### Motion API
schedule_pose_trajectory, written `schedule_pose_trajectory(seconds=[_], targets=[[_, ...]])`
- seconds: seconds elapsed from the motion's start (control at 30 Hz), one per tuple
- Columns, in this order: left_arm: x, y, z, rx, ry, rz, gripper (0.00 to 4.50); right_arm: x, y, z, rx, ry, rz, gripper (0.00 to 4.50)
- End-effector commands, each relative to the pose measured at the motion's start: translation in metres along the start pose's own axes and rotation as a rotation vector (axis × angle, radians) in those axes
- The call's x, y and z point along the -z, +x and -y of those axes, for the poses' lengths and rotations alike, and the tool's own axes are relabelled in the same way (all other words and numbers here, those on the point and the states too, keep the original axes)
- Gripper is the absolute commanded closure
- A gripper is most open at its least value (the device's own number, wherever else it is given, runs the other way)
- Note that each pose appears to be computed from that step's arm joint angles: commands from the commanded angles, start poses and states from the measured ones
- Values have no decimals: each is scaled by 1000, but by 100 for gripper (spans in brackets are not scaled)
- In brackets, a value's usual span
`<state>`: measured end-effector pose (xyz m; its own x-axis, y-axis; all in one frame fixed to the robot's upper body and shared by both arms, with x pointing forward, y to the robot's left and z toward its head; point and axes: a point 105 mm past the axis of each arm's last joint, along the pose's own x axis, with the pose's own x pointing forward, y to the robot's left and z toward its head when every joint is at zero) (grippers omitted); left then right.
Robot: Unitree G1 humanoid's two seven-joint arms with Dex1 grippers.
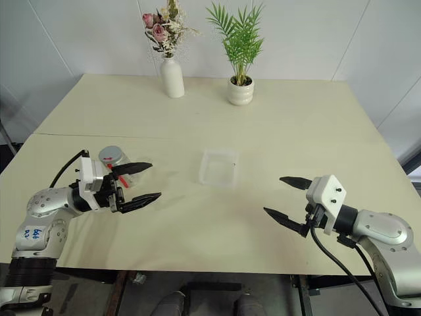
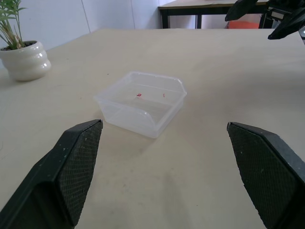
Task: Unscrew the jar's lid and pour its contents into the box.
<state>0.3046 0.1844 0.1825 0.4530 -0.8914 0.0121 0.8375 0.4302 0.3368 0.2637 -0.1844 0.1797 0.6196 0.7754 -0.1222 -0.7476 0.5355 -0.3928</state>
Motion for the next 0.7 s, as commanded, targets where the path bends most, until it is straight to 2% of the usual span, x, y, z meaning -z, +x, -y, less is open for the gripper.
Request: schedule_pose_trajectory(seconds=[0.03, 0.23, 0.33, 0.47, 0.6, 0.7], targets=[[-8, 1, -1, -3, 39, 7, 4, -10, -2, 5, 5, -52, 26, 0], [-2, -13, 12, -74, 37, -7, 4, -7, 10, -1, -72, -32, 54, 0], [2, -29, 22, -169, 21, -7, 4, -15, 24, 2, -112, -38, 100, 0], [5, -59, 31, -412, 25, 14, 4, -31, 44, 2, -175, -49, 193, 0], [17, -93, 39, -724, -62, 56, 4, -58, 69, -5, -246, -81, 309, 0], [32, -94, 44, -856, -86, 50, 4, -73, 81, -8, -308, -98, 371, 0]])
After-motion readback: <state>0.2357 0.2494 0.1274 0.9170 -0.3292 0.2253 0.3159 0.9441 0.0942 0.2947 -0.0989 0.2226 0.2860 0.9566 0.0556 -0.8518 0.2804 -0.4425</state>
